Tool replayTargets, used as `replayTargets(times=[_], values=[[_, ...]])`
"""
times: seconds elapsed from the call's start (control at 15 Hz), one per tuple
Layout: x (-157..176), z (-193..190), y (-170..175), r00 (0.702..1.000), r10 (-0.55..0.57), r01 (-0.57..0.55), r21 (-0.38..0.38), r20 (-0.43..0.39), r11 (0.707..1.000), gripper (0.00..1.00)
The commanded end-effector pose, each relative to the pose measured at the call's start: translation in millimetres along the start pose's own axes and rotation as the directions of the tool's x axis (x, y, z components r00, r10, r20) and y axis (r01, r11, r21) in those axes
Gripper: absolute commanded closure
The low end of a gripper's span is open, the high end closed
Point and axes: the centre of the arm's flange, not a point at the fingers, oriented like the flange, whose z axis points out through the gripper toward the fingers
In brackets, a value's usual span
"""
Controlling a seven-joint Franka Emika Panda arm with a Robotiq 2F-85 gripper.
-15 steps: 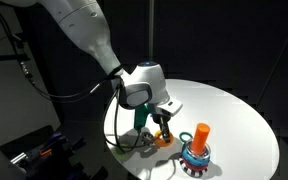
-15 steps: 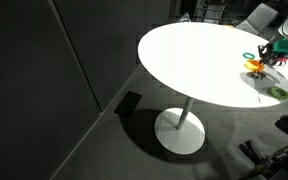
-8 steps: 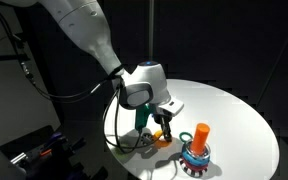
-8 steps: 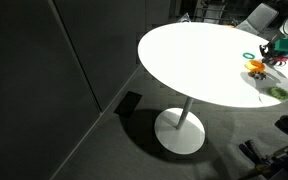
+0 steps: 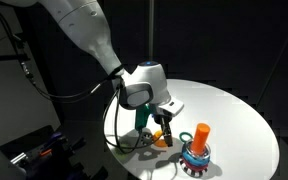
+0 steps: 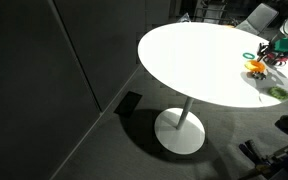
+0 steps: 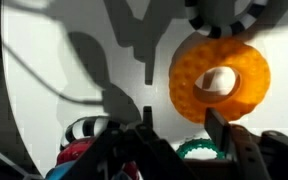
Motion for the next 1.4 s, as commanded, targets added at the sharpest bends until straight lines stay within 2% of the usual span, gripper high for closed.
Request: replayTargets(times=[0.0,0.13,0.6,0.67,0.73,1.0,1.13,1.2,1.33], values=[[1,-5,5,1.000,0.006,-0.007,0.022,0.027,1.000,0.11],[-1,-2,4,0.999,0.008,-0.009,0.026,0.044,1.000,0.00],[-8,5,5,0.997,0.010,-0.012,0.018,0.081,1.000,0.00],[-8,6,5,0.997,0.011,-0.013,0.015,0.083,1.000,0.09],[-8,6,6,0.996,0.013,-0.014,0.013,0.085,1.000,0.26],[-8,8,7,0.996,0.016,-0.016,0.009,0.091,1.000,0.60],[-9,8,7,0.996,0.016,-0.017,0.009,0.092,1.000,0.71],[-9,8,7,0.996,0.017,-0.018,0.009,0.092,1.000,0.84],[-10,8,6,0.996,0.017,-0.018,0.010,0.092,1.000,0.96]])
